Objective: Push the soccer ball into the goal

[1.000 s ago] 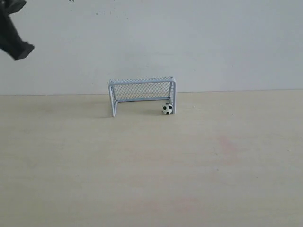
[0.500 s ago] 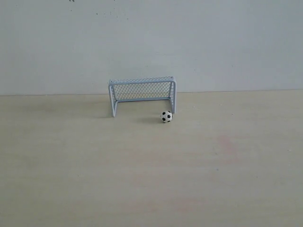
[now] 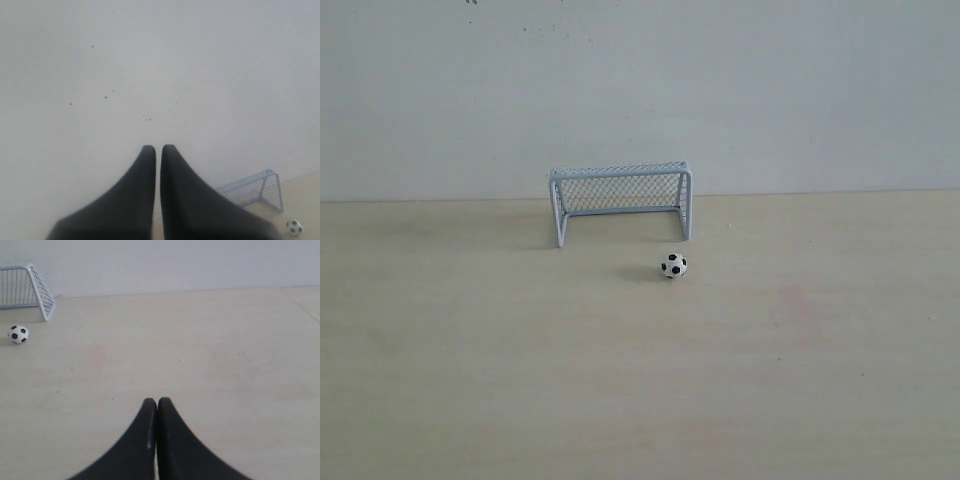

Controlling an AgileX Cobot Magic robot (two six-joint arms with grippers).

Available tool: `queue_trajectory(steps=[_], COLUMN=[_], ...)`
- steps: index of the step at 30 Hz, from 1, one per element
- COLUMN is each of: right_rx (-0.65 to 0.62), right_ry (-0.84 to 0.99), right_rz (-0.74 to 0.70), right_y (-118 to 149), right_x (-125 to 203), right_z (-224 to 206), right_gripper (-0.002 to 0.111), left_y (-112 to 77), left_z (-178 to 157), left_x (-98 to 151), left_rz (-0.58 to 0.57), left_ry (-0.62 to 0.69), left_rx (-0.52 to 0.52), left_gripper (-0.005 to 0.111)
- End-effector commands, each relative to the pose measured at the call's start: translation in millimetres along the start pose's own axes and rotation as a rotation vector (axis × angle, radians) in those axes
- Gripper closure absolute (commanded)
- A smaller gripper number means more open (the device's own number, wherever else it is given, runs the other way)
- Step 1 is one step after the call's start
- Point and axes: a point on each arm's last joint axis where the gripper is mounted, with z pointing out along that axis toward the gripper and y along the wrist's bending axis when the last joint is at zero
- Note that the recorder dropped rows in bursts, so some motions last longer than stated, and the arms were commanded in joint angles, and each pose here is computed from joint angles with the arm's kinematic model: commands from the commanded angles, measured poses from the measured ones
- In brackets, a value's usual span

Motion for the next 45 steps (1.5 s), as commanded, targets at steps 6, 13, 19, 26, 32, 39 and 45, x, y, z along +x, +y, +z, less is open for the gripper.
queue_trajectory(steps=[6,13,19,26,32,39,45], right_rx=[-0.003,-0.003,-0.003,-0.003,-0.003,-0.003,-0.003], right_ry=[-0.016,-0.016,-0.016,-0.016,-0.016,-0.016,-0.016], right_rz=[0.000,0.000,0.000,0.000,0.000,0.000,0.000], right_y=[0,0,0,0,0,0,0], right_x=[-1,-1,-1,-1,-1,-1,-1], right_z=[0,0,0,0,0,0,0], right_gripper=[0.108,0.108,0.108,0.108,0.108,0.108,0.108], left_y=[6.2,-6.7,-22.0,-33.3,-39.8,-50.1,-57.6], left_z=[-21,-18,-7,4,7,11,12], left_x=[1,20,59,91,120,151,174], left_rz=[-0.083,-0.231,-0.348,-0.375,-0.411,-0.470,-0.303], left_ry=[-0.068,0.050,0.178,0.217,0.305,0.334,0.350], left_rx=[-0.005,-0.081,-0.204,-0.184,-0.182,-0.148,-0.090], left_gripper=[0.102,0.102,0.102,0.102,0.102,0.102,0.102])
